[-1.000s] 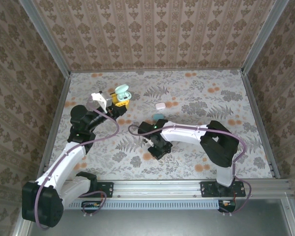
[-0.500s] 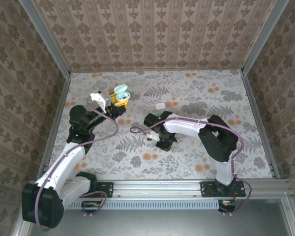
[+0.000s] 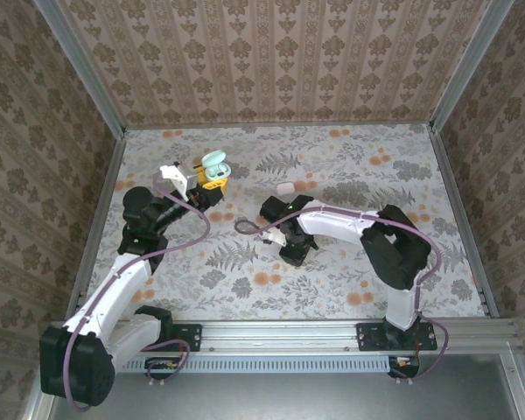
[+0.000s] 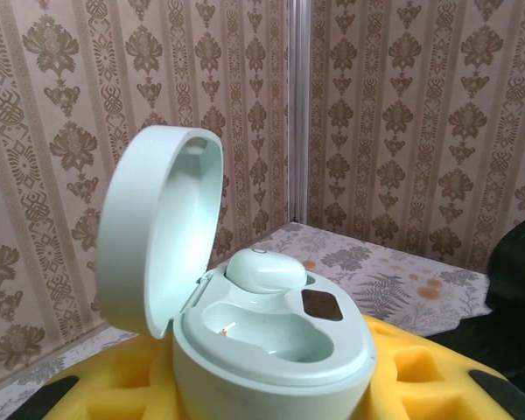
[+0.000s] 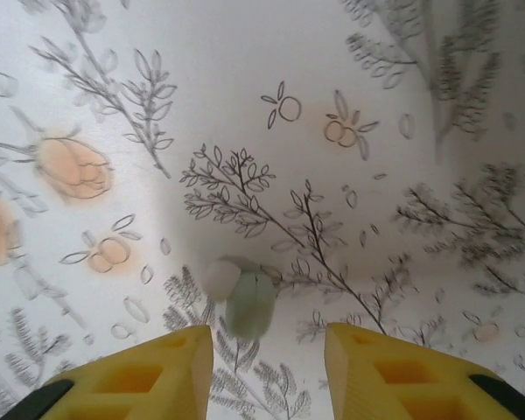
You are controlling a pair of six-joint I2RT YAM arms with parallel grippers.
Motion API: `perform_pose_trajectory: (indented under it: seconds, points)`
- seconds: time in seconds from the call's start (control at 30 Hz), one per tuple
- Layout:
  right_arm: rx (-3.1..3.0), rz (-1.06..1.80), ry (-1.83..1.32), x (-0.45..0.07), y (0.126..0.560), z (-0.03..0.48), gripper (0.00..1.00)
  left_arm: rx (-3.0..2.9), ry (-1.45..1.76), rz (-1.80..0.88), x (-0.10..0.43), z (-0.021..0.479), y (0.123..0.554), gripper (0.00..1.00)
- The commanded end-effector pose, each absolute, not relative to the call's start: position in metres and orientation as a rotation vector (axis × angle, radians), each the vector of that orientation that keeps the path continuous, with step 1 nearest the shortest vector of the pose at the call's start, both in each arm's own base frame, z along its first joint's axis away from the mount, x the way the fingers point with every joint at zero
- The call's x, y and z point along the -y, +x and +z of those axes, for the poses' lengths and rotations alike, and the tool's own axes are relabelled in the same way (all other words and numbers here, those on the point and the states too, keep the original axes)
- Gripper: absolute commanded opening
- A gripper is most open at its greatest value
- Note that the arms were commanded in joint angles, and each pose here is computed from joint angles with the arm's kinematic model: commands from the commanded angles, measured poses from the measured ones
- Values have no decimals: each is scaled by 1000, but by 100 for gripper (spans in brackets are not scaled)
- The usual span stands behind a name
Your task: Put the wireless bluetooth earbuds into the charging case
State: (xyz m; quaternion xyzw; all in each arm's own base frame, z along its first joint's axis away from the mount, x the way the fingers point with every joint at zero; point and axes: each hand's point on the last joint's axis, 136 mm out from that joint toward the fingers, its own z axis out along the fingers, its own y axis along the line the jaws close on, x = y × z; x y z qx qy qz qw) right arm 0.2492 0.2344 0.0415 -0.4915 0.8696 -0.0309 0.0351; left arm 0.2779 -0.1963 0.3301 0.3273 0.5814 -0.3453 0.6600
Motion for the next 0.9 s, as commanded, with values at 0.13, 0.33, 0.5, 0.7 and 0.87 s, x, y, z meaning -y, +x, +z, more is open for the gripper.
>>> perform_pose_trajectory:
  seconds: [0.13, 0.33, 0.5, 0.7, 0.87]
  points:
    - [-2861, 344, -348, -241, 247, 97, 46, -1265, 766, -766, 196, 342, 275, 26]
    - [-2791, 838, 364, -277, 235, 91, 47, -1263, 760, -771, 196, 342, 278, 26]
    - [-2815, 857, 534, -279, 230, 73, 49, -1264, 760, -774, 196, 342, 279, 26]
    - [-2744, 811, 772, -267, 230, 54, 53, -1267, 757, -776, 196, 341, 279, 26]
    - [-2714, 810, 856, -263, 231, 46, 55, -1268, 755, -777, 196, 342, 279, 26]
